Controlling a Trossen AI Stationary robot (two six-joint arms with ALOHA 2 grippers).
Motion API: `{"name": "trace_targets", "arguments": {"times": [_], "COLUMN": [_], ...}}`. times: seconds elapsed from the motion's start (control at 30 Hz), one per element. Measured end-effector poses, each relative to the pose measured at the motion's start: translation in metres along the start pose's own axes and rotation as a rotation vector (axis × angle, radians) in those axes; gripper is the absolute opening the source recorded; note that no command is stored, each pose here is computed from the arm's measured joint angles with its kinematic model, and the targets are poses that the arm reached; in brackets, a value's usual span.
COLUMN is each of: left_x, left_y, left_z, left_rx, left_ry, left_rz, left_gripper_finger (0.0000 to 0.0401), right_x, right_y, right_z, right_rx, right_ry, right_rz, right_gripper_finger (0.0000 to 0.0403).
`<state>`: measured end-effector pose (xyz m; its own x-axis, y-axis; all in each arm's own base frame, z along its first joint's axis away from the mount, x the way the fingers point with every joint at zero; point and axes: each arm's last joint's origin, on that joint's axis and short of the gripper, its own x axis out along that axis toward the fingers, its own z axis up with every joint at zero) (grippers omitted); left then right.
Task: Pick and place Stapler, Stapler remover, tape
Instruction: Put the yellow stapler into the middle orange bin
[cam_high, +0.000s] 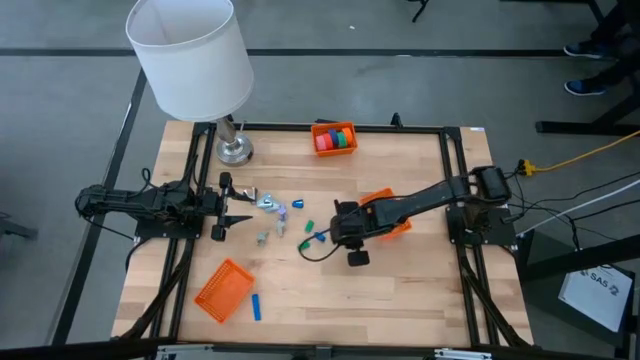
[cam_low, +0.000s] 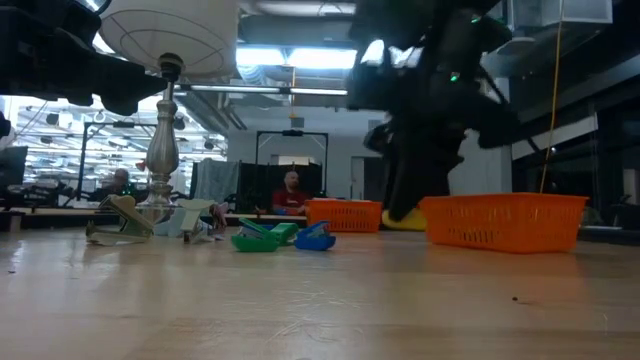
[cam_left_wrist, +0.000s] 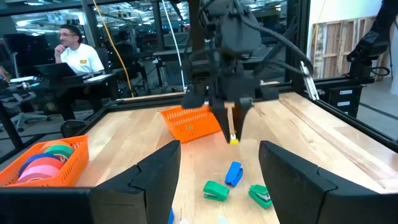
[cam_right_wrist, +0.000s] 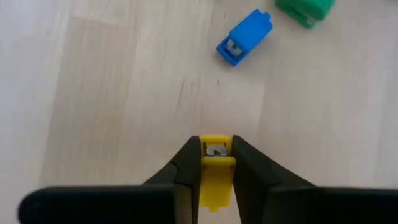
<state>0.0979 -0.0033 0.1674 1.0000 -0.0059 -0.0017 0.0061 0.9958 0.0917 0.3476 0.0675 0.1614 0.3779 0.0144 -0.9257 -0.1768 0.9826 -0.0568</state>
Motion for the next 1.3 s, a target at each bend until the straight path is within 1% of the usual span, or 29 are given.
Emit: {"name": "trace_targets", "arguments": {"times": [0.1, 0.2, 0.27, 0.4, 0.47, 0.57, 0.77, 1.03, 1.1, 1.2, 1.3], "left_x": [0.0, 0.0, 0.0, 0.0, 0.0, 0.0, 0.0, 0.0, 0.0, 0.0, 0.0], "left_y": [0.0, 0.0, 0.0, 0.0, 0.0, 0.0, 0.0, 0.0, 0.0, 0.0, 0.0], "left_z": [0.0, 0.0, 0.0, 0.0, 0.0, 0.0, 0.0, 0.0, 0.0, 0.0, 0.0], "left_rx": [0.0, 0.0, 0.0, 0.0, 0.0, 0.0, 0.0, 0.0, 0.0, 0.0, 0.0], "left_ry": [0.0, 0.0, 0.0, 0.0, 0.0, 0.0, 0.0, 0.0, 0.0, 0.0, 0.0], "left_rz": [0.0, 0.0, 0.0, 0.0, 0.0, 0.0, 0.0, 0.0, 0.0, 0.0, 0.0], "left_gripper_finger": [0.0216, 0.0217, 0.0216, 0.0215, 0.0216, 0.0217, 0.0215, 0.0215, 0.0215, 0.0216, 0.0217], "right_x": [-0.016, -0.038, -0.051, -0.075, -0.083, -0.09, -0.084, -0.059, -0.053, -0.047, -0.044], "right_y": [0.0, -0.001, -0.002, -0.004, -0.008, -0.017, -0.031, -0.038, -0.038, -0.036, -0.036], "right_z": [-0.013, -0.024, -0.032, -0.049, -0.059, -0.074, -0.102, -0.126, -0.13, -0.136, -0.141], "right_rx": [0.003, 0.028, 0.034, 0.033, 0.042, 0.067, 0.107, 0.15, 0.131, 0.07, 0.046], "right_ry": [-0.022, -0.068, -0.094, -0.146, -0.149, -0.145, -0.133, -0.153, -0.153, -0.154, -0.139], "right_rz": [0.001, 0.003, 0.003, 0.002, -0.004, -0.02, -0.053, -0.074, -0.079, -0.079, -0.081], "right_gripper_finger": [0.0065, 0.0083, 0.0088, 0.0075, 0.0067, 0.0066, 0.0086, 0.0074, 0.0077, 0.0083, 0.0083]}}
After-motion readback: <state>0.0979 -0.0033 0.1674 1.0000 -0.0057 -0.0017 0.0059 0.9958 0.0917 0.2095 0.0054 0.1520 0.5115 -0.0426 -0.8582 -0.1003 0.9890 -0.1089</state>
